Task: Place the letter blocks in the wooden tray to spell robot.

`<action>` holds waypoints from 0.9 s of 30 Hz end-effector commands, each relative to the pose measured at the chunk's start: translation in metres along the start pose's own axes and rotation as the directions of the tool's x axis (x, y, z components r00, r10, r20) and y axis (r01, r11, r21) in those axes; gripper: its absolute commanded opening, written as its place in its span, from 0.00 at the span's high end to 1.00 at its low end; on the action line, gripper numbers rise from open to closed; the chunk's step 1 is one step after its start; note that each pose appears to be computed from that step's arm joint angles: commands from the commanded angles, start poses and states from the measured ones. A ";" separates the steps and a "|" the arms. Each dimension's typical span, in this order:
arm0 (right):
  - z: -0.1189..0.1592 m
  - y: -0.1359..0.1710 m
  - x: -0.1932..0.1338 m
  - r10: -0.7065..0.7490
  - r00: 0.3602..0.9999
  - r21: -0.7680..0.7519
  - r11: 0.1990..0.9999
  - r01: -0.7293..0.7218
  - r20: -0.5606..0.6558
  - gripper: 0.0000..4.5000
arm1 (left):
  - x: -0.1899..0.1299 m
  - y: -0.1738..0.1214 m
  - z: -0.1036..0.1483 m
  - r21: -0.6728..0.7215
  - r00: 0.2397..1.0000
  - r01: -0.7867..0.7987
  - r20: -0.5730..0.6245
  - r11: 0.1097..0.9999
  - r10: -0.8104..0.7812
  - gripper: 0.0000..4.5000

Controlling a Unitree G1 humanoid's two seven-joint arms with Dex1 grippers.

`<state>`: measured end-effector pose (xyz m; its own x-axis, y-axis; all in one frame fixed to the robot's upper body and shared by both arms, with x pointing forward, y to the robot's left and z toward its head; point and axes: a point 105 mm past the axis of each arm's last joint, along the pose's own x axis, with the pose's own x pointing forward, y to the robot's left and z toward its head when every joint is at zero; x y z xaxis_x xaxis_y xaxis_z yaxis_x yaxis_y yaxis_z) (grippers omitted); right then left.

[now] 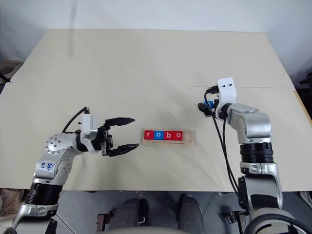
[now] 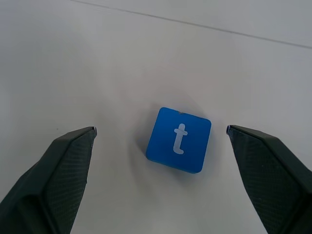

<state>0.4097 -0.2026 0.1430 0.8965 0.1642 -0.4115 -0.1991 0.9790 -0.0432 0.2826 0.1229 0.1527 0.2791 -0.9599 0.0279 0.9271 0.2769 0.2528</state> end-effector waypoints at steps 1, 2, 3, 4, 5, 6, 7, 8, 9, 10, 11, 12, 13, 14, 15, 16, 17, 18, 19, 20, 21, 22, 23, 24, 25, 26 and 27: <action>0.006 -0.006 0.000 -0.061 0.998 0.000 0.998 0.061 0.018 0.21 | 0.000 -0.002 0.009 0.041 1.000 -0.002 0.020 0.999 0.001 0.00; 0.006 -0.003 0.000 -0.050 0.999 0.002 0.999 0.050 0.016 0.29 | 0.000 -0.002 0.009 0.041 1.000 -0.004 0.020 0.999 0.003 0.00; 0.005 -0.001 0.001 -0.043 0.999 0.005 0.999 0.043 0.016 0.36 | 0.000 -0.002 0.009 0.041 1.000 -0.004 0.020 0.999 0.003 0.00; 0.005 0.002 0.001 -0.032 0.999 0.008 0.999 0.032 0.014 0.45 | 0.000 -0.002 0.009 0.040 1.000 -0.005 0.020 0.999 0.004 0.00; 0.004 0.005 0.001 -0.021 1.000 0.010 1.000 0.021 0.015 0.53 | 0.000 -0.002 0.009 0.039 1.000 -0.005 0.020 0.999 0.004 0.00; 0.004 0.006 0.001 -0.017 1.000 0.011 1.000 0.017 0.017 0.60 | 0.000 -0.002 0.009 0.039 1.000 -0.004 0.021 0.999 0.003 0.00; 0.004 0.007 0.000 -0.011 1.000 0.011 1.000 0.011 0.019 0.66 | 0.000 -0.003 0.009 0.038 1.000 -0.003 0.021 0.999 0.002 0.00; 0.005 0.007 -0.002 -0.011 1.000 0.011 1.000 0.011 0.022 0.67 | 0.000 -0.003 0.009 0.037 1.000 -0.001 0.021 0.999 0.000 0.00; 0.006 0.005 -0.006 -0.017 0.999 0.014 1.000 0.016 0.027 0.67 | 0.000 -0.003 0.009 0.036 1.000 0.000 0.022 0.999 -0.001 0.00; 0.006 0.003 -0.010 -0.019 0.999 0.016 1.000 0.019 0.033 0.67 | 0.001 -0.002 0.009 0.035 1.000 0.002 0.022 0.999 -0.003 0.00; 0.007 0.001 -0.015 -0.024 0.999 0.017 1.000 0.023 0.038 0.67 | 0.001 -0.002 0.009 0.033 1.000 0.006 0.021 0.999 -0.006 0.00; 0.006 0.000 -0.018 -0.027 0.999 0.017 1.000 0.026 0.041 0.67 | 0.001 -0.002 0.009 0.032 1.000 0.008 0.021 0.999 -0.008 0.00; 0.004 0.000 -0.025 -0.023 0.999 0.017 1.000 0.023 0.039 0.67 | 0.001 -0.002 0.008 0.030 1.000 0.011 0.021 0.999 -0.012 0.00; 0.000 0.000 -0.035 -0.021 0.999 0.019 1.000 0.020 0.032 0.67 | 0.001 -0.001 0.008 0.026 1.000 0.018 0.022 1.000 -0.018 0.00; -0.004 0.001 -0.043 -0.017 1.000 0.025 1.000 0.017 0.026 0.67 | 0.002 -0.001 0.008 0.022 0.999 0.023 0.024 0.999 -0.024 0.00; -0.008 0.002 -0.051 -0.010 1.000 0.036 0.999 0.009 0.020 0.67 | 0.002 -0.001 0.007 0.018 0.999 0.029 0.025 0.999 -0.029 0.00; -0.013 0.006 -0.062 0.015 1.000 0.042 0.999 -0.016 0.019 0.67 | 0.003 -0.002 0.006 0.013 0.999 0.036 0.025 0.999 -0.037 0.00; -0.017 0.010 -0.070 0.035 0.999 0.044 0.998 -0.036 0.016 0.67 | 0.004 -0.002 0.006 0.009 0.999 0.043 0.026 0.999 -0.043 0.00; -0.022 0.015 -0.079 0.052 0.999 0.041 0.998 -0.053 0.016 0.67 | 0.004 -0.002 0.005 0.004 0.998 0.049 0.028 0.999 -0.049 0.00; -0.034 0.018 -0.089 0.057 0.998 0.048 0.997 -0.057 -0.004 0.67 | 0.006 -0.001 0.004 -0.002 0.998 0.058 0.029 0.998 -0.058 0.00; -0.044 0.019 -0.096 0.052 0.998 0.057 0.997 -0.051 -0.023 0.67 | 0.007 -0.001 0.003 -0.007 0.997 0.065 0.029 0.998 -0.064 0.00; -0.053 0.018 -0.102 0.043 0.998 0.068 0.997 -0.040 -0.050 0.67 | 0.007 0.000 0.003 -0.009 0.997 0.070 0.029 0.998 -0.069 0.00; -0.060 0.018 -0.105 0.033 0.997 0.082 0.996 -0.027 -0.067 0.67 | 0.008 0.000 0.003 -0.010 0.997 0.075 0.029 0.997 -0.075 0.00; -0.064 0.019 -0.108 0.029 0.996 0.101 0.995 -0.021 -0.080 0.67 | 0.008 0.001 0.003 -0.009 0.996 0.080 0.028 0.997 -0.080 0.00; -0.068 0.022 -0.110 0.034 0.995 0.114 0.993 -0.024 -0.089 0.60 | 0.009 0.002 0.003 -0.008 0.996 0.084 0.028 0.996 -0.084 0.00; -0.069 0.023 -0.112 0.038 0.995 0.119 0.993 -0.027 -0.091 0.51 | 0.009 0.002 0.003 -0.007 0.996 0.088 0.027 0.996 -0.087 0.00; -0.070 0.027 -0.113 0.054 0.994 0.127 0.991 -0.041 -0.097 0.47 | 0.009 0.003 0.003 -0.005 0.996 0.090 0.027 0.996 -0.090 0.00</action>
<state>0.2798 -0.2058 0.1162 0.8287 0.1944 -0.5249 -0.1730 0.9808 0.0901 0.2882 0.1157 0.1501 0.2052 -0.9786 0.0166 0.9531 0.2036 0.2237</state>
